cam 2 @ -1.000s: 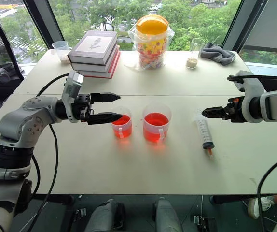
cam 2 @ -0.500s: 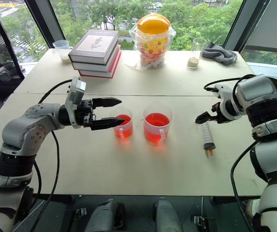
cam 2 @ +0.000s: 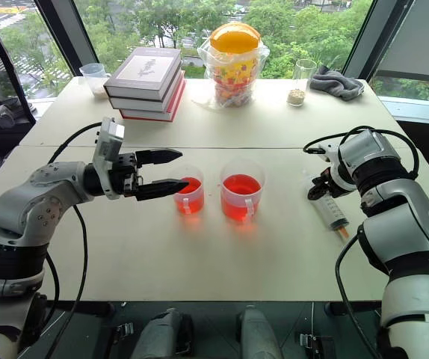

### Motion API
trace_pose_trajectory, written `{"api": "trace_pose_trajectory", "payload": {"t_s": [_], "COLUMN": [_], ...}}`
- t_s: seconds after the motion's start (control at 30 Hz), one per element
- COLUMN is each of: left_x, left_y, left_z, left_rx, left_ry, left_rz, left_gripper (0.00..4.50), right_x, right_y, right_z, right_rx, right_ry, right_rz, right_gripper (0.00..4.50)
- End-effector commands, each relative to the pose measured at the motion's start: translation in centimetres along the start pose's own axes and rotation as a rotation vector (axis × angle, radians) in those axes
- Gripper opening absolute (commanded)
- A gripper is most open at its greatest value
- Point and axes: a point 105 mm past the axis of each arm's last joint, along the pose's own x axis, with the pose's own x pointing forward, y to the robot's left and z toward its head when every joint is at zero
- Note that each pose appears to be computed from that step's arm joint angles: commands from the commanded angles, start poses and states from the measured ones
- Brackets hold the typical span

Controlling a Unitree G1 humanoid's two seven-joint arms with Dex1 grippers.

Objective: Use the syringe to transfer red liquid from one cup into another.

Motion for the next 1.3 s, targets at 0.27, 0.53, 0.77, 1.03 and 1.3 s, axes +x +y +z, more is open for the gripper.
{"api": "trace_pose_trajectory", "payload": {"t_s": [0.27,0.53,0.77,1.03,1.3], "left_x": [0.0,0.1,1.3,3.2,7.0], "left_y": [0.5,1.4,2.0,2.1,1.4], "left_z": [2.0,2.8,3.9,5.2,6.5], "left_rx": [0.067,0.087,0.111,0.139,0.176], "left_ry": [-0.036,-0.005,0.012,-0.011,-0.057], "left_rz": [-0.010,-0.066,-0.135,-0.236,-0.342], "left_gripper": [4.50,4.50,4.50,4.50,4.50], "right_x": [-6.7,-19.4,-20.4,-11.5,-8.4], "right_y": [1.0,7.7,13.1,16.4,17.8], "right_z": [5.3,8.6,5.7,2.5,2.3], "right_rx": [-0.016,-0.052,-0.137,-0.176,-0.189], "right_ry": [-0.405,-1.200,-1.530,-1.511,-1.515], "right_rz": [0.029,0.260,0.418,0.302,0.239], "right_gripper": [1.38,1.38,1.38,1.38,1.38]}}
